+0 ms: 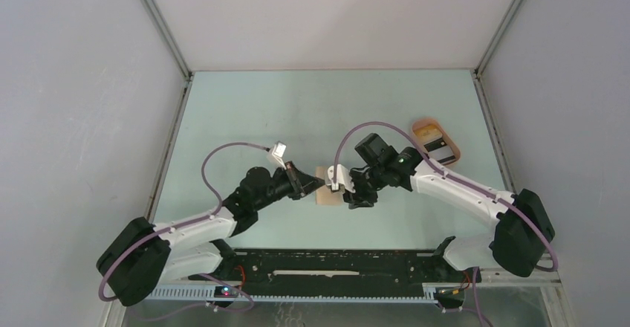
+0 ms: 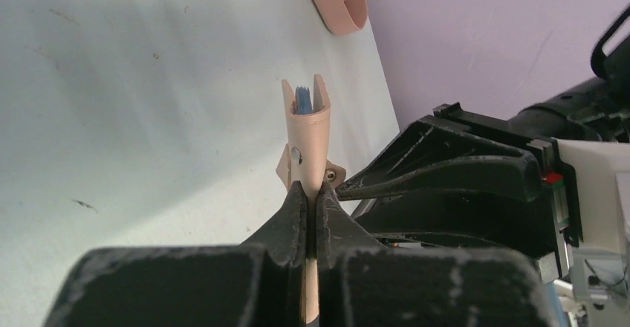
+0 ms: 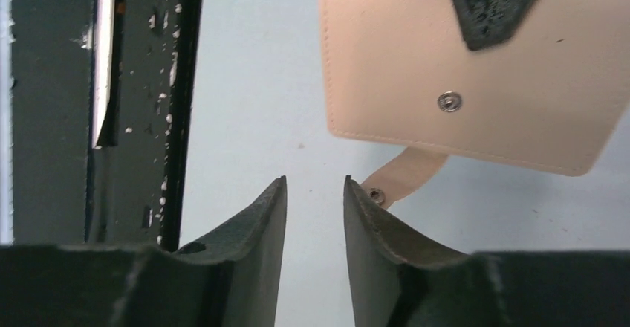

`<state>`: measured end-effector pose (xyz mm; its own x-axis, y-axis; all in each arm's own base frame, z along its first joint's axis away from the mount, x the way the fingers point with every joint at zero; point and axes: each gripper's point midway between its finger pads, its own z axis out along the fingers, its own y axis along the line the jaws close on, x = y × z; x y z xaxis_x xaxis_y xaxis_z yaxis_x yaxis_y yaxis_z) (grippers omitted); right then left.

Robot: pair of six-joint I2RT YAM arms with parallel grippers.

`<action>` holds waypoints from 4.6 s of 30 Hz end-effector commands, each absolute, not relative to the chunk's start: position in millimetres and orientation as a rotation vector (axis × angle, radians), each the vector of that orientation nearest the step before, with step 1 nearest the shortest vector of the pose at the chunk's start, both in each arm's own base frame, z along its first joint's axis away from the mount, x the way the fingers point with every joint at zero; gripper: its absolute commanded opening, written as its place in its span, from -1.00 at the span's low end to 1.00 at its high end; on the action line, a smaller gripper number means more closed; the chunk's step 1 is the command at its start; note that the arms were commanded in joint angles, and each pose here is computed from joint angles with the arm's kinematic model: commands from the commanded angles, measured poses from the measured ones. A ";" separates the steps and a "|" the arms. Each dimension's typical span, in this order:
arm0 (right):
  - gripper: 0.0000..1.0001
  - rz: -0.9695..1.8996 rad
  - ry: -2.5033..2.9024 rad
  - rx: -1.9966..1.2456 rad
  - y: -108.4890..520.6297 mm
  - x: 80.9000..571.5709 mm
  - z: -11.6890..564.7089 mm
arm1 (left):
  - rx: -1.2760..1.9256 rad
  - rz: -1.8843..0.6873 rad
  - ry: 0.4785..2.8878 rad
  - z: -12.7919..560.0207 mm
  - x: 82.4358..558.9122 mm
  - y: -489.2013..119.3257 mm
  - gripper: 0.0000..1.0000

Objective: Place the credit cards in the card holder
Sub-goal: Pick up the card holder from the center of the board, then open the card holder.

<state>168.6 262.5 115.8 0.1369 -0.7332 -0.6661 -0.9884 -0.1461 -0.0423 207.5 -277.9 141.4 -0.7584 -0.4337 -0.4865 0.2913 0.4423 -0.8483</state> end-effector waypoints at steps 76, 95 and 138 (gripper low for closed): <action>-1.00 1.295 1.947 -1.093 257.3 227.0 208.5 | 0.397 -1.129 1.557 215.0 184.6 -253.4 0.86; -1.00 1.346 2.010 -0.999 254.5 235.5 202.8 | 0.335 -0.812 1.724 186.3 219.2 -278.2 0.57; -1.00 1.399 1.993 -1.009 253.5 231.8 204.6 | 0.636 -0.623 1.671 167.2 216.1 -258.4 -0.03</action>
<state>230.8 250.7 191.5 -0.6304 -0.3003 -0.7158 -0.7762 0.2409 0.5826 211.2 -259.4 151.1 -0.2494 0.0821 -0.9649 0.6795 0.7247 -0.1140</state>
